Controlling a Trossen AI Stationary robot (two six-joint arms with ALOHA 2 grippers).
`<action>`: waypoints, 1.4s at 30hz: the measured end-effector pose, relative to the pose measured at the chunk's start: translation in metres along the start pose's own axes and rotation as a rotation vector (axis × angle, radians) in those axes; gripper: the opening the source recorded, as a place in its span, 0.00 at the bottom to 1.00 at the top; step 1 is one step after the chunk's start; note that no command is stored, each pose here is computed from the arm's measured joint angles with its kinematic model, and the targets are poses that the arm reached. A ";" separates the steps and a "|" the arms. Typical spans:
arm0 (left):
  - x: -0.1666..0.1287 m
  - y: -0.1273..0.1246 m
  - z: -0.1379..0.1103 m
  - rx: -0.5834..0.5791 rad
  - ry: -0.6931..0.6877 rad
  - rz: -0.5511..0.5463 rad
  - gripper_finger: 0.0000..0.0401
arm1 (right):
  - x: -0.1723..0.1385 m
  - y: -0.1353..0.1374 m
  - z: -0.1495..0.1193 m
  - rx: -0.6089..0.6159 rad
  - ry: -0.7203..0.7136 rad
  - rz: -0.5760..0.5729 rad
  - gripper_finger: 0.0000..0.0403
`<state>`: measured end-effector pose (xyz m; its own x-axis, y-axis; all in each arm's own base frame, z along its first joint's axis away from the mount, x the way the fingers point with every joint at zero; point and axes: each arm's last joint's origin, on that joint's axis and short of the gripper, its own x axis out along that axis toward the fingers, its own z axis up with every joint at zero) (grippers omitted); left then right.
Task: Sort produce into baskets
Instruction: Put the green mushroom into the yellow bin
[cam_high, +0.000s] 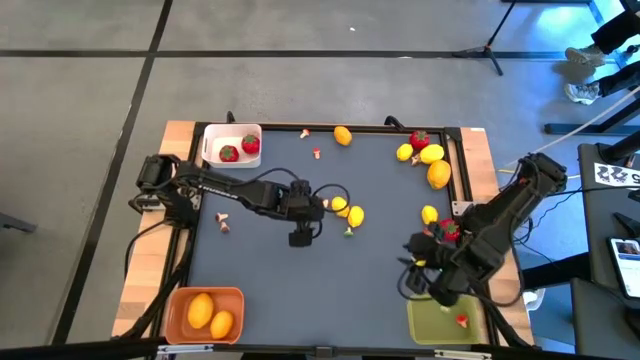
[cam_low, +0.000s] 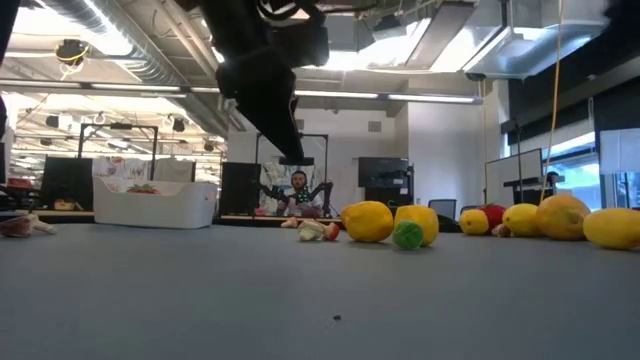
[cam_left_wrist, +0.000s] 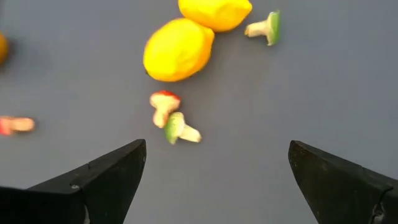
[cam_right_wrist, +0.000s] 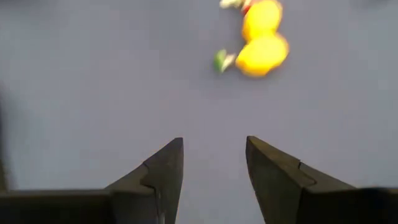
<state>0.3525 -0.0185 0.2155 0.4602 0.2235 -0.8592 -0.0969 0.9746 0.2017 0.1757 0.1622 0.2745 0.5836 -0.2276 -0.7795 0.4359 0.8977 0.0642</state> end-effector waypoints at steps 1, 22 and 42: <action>0.001 0.002 -0.001 -0.008 0.009 -0.025 0.97 | 0.003 -0.002 0.004 -0.020 -0.023 -0.021 0.43; 0.026 0.018 -0.009 -0.192 0.126 -0.059 0.97 | 0.044 -0.040 0.047 -0.071 -0.302 -0.400 0.43; 0.069 0.053 -0.008 -0.429 0.113 -0.112 0.97 | 0.051 -0.046 0.059 0.008 -0.347 -0.429 0.43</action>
<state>0.3723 0.0492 0.1631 0.3916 0.0930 -0.9154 -0.4197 0.9034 -0.0878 0.2261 0.0871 0.2689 0.5436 -0.6844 -0.4859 0.6888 0.6946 -0.2077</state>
